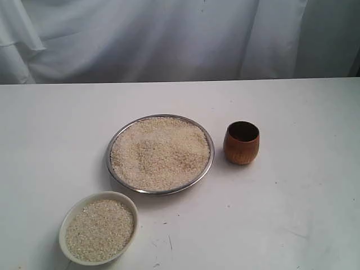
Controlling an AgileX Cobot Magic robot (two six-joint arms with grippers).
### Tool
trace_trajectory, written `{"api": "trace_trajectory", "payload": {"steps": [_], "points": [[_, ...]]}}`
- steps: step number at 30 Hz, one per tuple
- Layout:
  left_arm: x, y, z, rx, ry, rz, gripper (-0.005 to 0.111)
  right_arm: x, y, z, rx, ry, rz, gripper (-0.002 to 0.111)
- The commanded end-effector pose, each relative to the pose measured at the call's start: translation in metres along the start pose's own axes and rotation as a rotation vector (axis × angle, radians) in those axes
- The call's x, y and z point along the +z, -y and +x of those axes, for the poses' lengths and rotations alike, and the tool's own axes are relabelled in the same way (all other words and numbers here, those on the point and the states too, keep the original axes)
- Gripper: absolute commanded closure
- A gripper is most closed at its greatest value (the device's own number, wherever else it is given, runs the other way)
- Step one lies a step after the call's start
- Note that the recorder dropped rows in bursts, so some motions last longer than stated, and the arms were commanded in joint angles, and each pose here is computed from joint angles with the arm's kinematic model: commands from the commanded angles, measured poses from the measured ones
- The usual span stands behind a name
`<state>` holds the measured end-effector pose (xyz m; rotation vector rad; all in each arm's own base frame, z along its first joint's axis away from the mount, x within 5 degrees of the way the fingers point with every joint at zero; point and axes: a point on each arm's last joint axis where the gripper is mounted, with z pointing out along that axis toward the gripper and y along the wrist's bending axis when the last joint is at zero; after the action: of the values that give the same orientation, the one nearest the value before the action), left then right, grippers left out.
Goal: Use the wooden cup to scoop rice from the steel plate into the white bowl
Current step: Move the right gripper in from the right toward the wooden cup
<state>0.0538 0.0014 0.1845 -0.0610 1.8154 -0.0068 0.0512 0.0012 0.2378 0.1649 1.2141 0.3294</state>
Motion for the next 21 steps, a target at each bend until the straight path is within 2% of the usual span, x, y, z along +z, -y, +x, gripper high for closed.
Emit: {"api": "trace_trajectory", "payload": {"steps": [1,3,4,5,8,11,13,16,21], "points": [[0.000,0.000,0.000,-0.002,0.014,-0.001,0.107,-0.004,0.001,-0.022,0.261,0.259,-0.023,0.108],[0.000,0.000,0.000,-0.002,0.014,-0.001,0.107,-0.004,0.001,-0.023,0.366,0.267,-0.045,0.108],[0.000,0.000,0.000,-0.002,0.014,-0.001,0.107,-0.003,0.000,-0.022,0.374,0.250,-0.046,0.108],[0.000,0.000,0.000,-0.002,0.014,-0.001,0.107,-0.002,0.001,-0.019,0.314,0.207,-0.026,0.108],[0.000,0.000,0.000,-0.002,0.014,-0.001,0.107,0.024,-0.007,-0.046,0.100,0.154,0.045,0.108],[0.000,0.000,0.000,-0.002,0.014,-0.001,0.107,0.089,-0.026,-0.083,-0.139,0.087,0.030,0.108],[0.000,0.000,0.000,-0.002,0.014,-0.001,0.107,0.140,-0.037,-0.092,-0.236,0.033,-0.018,0.108],[0.000,0.000,0.000,-0.002,0.014,-0.001,0.107,0.189,-0.043,-0.075,-0.255,-0.074,-0.095,0.108],[0.000,0.000,0.000,-0.002,0.014,-0.001,0.107,0.213,-0.046,-0.021,-0.216,-0.268,-0.259,0.108]]}}
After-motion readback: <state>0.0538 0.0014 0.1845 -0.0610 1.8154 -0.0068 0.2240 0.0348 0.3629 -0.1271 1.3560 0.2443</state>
